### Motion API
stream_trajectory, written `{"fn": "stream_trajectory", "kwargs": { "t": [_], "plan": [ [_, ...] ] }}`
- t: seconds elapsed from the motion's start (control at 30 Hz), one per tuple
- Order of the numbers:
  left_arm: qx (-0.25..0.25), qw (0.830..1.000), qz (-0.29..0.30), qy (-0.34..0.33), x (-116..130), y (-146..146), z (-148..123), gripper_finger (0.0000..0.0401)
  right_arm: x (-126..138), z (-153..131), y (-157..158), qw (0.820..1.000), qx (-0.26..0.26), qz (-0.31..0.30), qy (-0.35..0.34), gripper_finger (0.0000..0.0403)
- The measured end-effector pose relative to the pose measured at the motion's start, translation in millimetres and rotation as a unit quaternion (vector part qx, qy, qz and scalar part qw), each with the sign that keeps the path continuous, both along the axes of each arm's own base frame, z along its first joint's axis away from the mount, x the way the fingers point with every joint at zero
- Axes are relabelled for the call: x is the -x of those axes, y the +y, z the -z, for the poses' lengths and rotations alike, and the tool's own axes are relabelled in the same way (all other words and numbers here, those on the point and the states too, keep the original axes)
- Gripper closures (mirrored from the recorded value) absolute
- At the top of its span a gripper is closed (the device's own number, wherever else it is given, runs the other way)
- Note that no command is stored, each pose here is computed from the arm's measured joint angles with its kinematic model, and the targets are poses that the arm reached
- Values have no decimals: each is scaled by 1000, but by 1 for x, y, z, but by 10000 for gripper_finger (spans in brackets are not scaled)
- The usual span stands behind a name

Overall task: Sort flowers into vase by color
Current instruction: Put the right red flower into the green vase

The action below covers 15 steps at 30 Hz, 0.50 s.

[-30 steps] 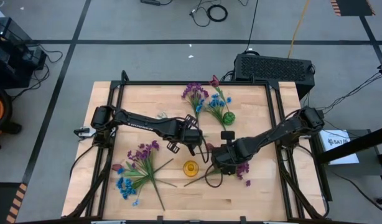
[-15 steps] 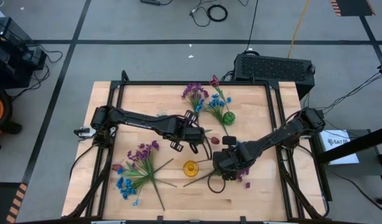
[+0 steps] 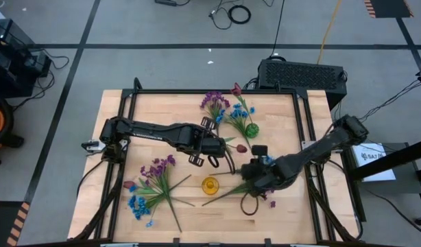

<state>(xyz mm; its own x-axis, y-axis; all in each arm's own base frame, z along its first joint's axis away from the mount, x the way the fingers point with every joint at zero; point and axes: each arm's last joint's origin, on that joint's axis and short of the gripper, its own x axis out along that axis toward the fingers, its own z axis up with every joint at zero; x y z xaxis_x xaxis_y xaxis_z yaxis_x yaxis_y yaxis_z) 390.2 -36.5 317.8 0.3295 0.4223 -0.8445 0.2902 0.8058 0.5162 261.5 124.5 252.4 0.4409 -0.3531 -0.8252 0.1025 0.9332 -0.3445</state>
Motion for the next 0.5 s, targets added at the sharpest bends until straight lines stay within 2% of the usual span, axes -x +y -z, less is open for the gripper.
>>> {"fn": "stream_trajectory", "kwargs": {
  "t": [0.17,0.27,0.4,0.5],
  "plan": [
    [22,998,-54,-32,2,12,-17,400,25,-15,0,997,3,19,-80,349],
    [45,995,-73,-43,3,18,-23,400,38,-11,1,992,-25,17,-120,349],
    [91,990,-89,-67,9,24,-33,400,43,-1,1,978,-80,16,-193,349],
    [123,985,-78,-91,15,24,-46,400,44,15,0,966,-108,15,-235,349]
  ]
}}
